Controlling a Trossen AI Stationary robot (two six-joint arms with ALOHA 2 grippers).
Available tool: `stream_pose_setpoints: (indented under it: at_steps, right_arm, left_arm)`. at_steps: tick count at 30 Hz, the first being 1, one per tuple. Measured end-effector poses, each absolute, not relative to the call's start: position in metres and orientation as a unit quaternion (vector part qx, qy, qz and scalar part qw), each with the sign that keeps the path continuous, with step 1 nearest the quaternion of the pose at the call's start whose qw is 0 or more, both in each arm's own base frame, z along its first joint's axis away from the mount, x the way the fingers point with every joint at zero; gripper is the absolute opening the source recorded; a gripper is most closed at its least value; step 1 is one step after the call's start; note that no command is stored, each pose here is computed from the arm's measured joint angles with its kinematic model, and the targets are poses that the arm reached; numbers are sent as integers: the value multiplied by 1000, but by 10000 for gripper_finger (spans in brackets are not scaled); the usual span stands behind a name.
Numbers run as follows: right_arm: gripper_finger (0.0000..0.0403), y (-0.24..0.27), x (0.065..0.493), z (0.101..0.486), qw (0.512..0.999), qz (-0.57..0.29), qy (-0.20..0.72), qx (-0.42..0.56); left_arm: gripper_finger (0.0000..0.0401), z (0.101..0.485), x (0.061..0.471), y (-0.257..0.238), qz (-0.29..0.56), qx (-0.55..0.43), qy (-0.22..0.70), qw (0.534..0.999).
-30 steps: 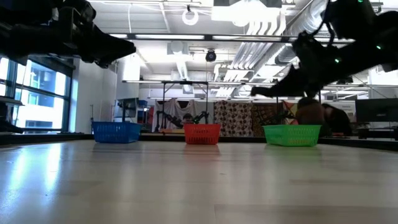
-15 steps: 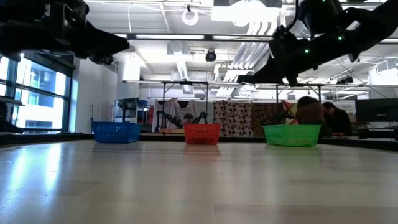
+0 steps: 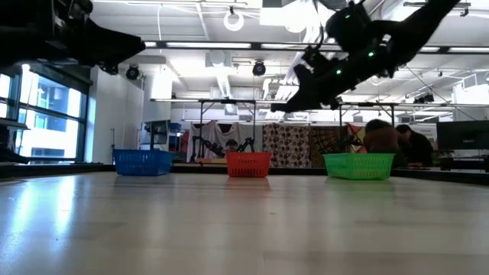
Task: Sort rubber bands into baskets
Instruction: Put the black rubber band into the red bin
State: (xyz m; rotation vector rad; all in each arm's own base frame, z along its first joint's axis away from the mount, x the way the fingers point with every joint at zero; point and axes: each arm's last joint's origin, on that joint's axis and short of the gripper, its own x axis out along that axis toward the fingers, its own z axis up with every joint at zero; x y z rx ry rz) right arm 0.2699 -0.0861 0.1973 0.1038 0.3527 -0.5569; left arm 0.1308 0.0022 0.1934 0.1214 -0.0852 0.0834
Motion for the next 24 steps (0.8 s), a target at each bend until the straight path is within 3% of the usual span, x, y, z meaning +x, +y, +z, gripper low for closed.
stream_pose_setpoints:
  at_steps: [24]
  right_arm:
    - [0, -186, 353, 189, 869, -323, 350, 134]
  left_arm:
    - [82, 185, 101, 9, 85, 76, -83, 990]
